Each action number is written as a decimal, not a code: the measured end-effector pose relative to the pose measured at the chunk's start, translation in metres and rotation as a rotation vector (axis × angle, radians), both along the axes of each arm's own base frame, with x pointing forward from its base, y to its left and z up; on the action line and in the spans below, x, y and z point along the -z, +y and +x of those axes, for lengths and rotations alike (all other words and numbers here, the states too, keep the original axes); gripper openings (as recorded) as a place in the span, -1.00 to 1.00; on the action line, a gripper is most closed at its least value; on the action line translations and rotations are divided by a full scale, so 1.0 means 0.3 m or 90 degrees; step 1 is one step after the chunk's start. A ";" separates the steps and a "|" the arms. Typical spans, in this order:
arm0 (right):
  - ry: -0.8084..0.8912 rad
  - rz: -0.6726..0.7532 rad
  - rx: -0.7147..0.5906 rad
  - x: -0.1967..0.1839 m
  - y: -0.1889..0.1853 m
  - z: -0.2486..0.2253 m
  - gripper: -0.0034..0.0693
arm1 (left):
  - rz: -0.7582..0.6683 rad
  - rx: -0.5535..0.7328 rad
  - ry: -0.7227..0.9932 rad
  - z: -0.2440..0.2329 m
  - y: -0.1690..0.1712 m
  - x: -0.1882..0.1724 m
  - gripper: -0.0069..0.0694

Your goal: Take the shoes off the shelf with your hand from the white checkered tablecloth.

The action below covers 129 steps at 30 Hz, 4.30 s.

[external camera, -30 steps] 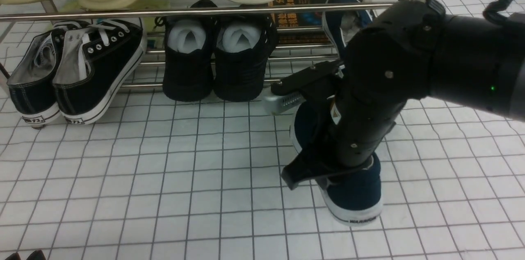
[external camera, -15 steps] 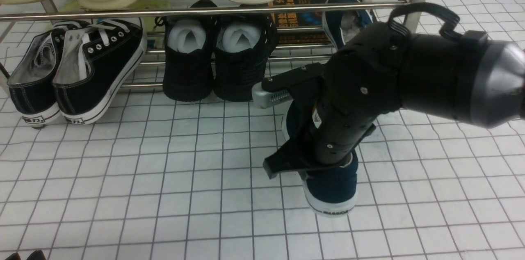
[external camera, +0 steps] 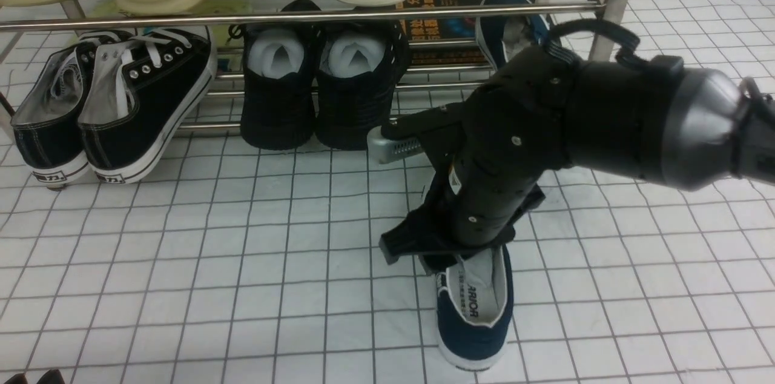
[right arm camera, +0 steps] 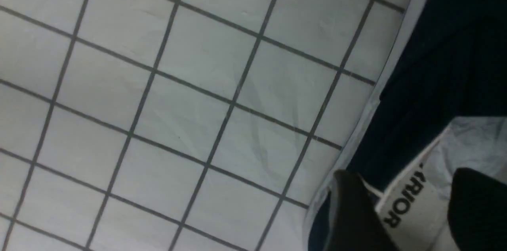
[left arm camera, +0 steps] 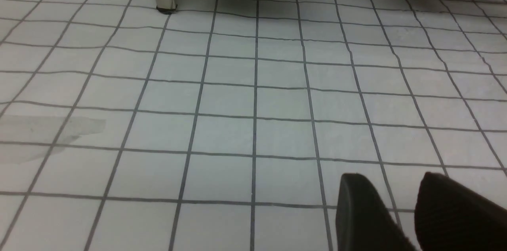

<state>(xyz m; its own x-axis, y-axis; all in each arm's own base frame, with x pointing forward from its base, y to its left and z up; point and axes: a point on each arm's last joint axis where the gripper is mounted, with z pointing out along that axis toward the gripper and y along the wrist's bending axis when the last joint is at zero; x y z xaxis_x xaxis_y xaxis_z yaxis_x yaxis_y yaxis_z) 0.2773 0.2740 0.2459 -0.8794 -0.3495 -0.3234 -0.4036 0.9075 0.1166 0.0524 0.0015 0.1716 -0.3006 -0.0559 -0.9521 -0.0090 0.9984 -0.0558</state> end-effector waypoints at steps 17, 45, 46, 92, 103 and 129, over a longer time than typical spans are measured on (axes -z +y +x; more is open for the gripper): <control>-0.243 0.018 0.078 -0.192 -0.231 0.308 0.23 | 0.001 0.000 0.000 0.000 0.000 0.000 -0.19; -0.327 -0.115 0.000 -0.039 -0.239 0.435 -0.80 | 0.003 0.000 0.000 0.000 0.000 0.000 -0.19; -0.314 -0.112 0.006 -0.053 -0.237 0.418 -0.82 | 0.003 0.000 0.000 0.000 0.000 0.000 -0.19; 0.087 -0.062 0.031 0.056 -0.336 -0.052 -0.80 | 0.003 0.000 0.000 0.000 0.001 0.000 -0.19; 0.081 0.009 0.059 0.052 -0.307 -0.046 -0.78 | 0.003 0.000 0.000 0.000 0.001 0.000 -0.19; -0.076 -0.023 -0.018 -0.291 -0.357 -0.052 -0.34 | 0.003 0.000 0.000 0.000 0.001 0.000 -0.19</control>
<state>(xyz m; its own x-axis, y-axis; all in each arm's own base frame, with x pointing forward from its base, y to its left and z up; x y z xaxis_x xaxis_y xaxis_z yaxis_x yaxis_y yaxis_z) 0.2617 0.1669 0.3332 -0.8247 -0.3873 -0.4121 -0.4383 0.8982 0.0331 0.0523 0.0017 0.1716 -0.3011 -0.0512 -0.9522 -0.0095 0.9987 -0.0507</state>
